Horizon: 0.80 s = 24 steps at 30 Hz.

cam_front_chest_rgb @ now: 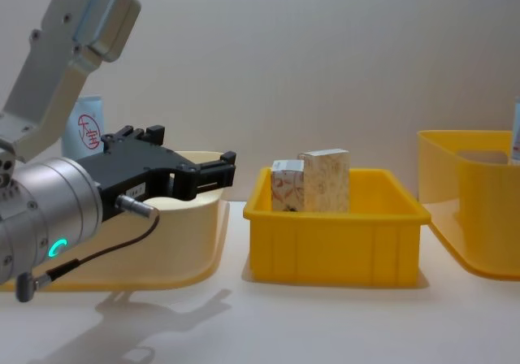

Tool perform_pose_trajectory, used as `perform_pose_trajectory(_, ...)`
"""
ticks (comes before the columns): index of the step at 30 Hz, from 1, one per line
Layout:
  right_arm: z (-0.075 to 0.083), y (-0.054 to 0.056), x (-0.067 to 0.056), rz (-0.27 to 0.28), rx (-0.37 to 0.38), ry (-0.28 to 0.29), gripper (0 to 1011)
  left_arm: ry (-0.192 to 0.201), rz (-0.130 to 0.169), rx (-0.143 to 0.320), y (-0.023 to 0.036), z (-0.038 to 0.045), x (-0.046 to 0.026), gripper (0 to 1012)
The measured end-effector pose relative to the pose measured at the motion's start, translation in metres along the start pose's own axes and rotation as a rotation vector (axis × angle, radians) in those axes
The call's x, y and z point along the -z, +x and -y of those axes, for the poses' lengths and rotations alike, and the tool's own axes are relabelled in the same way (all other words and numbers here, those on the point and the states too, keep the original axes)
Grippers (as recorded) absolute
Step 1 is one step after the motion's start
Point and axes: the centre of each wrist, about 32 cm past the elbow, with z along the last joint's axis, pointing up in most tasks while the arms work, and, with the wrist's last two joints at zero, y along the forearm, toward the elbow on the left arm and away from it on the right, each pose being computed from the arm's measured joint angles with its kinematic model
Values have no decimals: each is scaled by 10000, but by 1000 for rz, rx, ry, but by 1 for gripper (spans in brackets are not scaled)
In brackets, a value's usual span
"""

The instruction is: Bimanual collaborative sorting of washing and personal care products

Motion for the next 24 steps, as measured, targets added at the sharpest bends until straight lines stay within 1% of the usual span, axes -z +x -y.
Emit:
perform_pose_trajectory(12, 0, 0, 1, 0, 0, -1, 1000, 0, 0, 0, 0, 0, 0, 1003)
perform_pose_trajectory(14, 0, 0, 2, 2, 0, -9, 1000, 0, 0, 0, 0, 0, 0, 997)
perform_pose_trajectory(17, 0, -2, 9, 5, -1, -19, 1000, 0, 0, 0, 0, 0, 0, 955)
perform_pose_trajectory(18, 2, -7, 25, 7, -4, -29, 1000, 0, 0, 0, 0, 0, 0, 946)
perform_pose_trajectory(19, 13, -30, 74, 11, -15, -53, 1000, 0, 0, 0, 1, 0, 1, 906)
perform_pose_trajectory(21, 8, -23, 64, 11, -14, -49, 1000, 0, 0, 0, 0, 0, 0, 850)
perform_pose_trajectory(23, 8, -21, 56, 10, -13, -45, 1000, 0, 0, 0, 0, 0, 0, 817)
perform_pose_trajectory(24, 8, -21, 52, 9, -13, -42, 1000, 0, 0, -1, 3, 0, 0, 758)
